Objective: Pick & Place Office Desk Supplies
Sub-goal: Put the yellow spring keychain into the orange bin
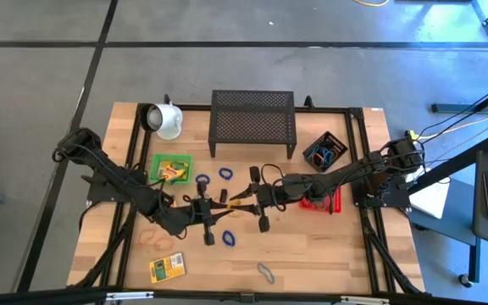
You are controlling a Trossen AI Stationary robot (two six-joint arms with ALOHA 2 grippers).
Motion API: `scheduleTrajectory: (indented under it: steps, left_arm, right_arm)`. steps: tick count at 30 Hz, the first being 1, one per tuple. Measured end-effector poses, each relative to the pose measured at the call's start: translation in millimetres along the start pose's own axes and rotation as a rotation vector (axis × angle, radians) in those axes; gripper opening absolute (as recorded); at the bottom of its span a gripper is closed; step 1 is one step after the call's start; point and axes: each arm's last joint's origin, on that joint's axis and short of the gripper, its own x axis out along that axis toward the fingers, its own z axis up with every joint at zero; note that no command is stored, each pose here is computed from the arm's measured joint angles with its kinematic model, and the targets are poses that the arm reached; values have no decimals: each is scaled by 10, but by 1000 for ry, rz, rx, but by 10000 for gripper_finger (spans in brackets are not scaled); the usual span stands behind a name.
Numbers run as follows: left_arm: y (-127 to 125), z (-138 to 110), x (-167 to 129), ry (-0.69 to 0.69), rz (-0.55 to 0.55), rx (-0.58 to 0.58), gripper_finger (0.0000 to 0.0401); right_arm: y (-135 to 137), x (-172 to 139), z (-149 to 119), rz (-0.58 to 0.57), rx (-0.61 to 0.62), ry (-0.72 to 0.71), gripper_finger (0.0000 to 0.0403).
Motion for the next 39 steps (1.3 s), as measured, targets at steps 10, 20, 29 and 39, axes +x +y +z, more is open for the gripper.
scheduleTrajectory:
  steps: [10,20,29,39]
  left_arm:
    - [2,0,1,-2,9,-135,80]
    - [11,-102,-21,69,51,-185,155]
    - [44,-316,-96,217,112,-252,162]
    - [76,-439,-147,340,119,-311,159]
  right_arm:
    - [-6,-1,1,-18,45,0,29]
    - [-88,-179,18,-271,109,210,24]
    - [-114,-717,9,-488,282,599,32]
    - [25,-1148,-199,-689,508,961,33]
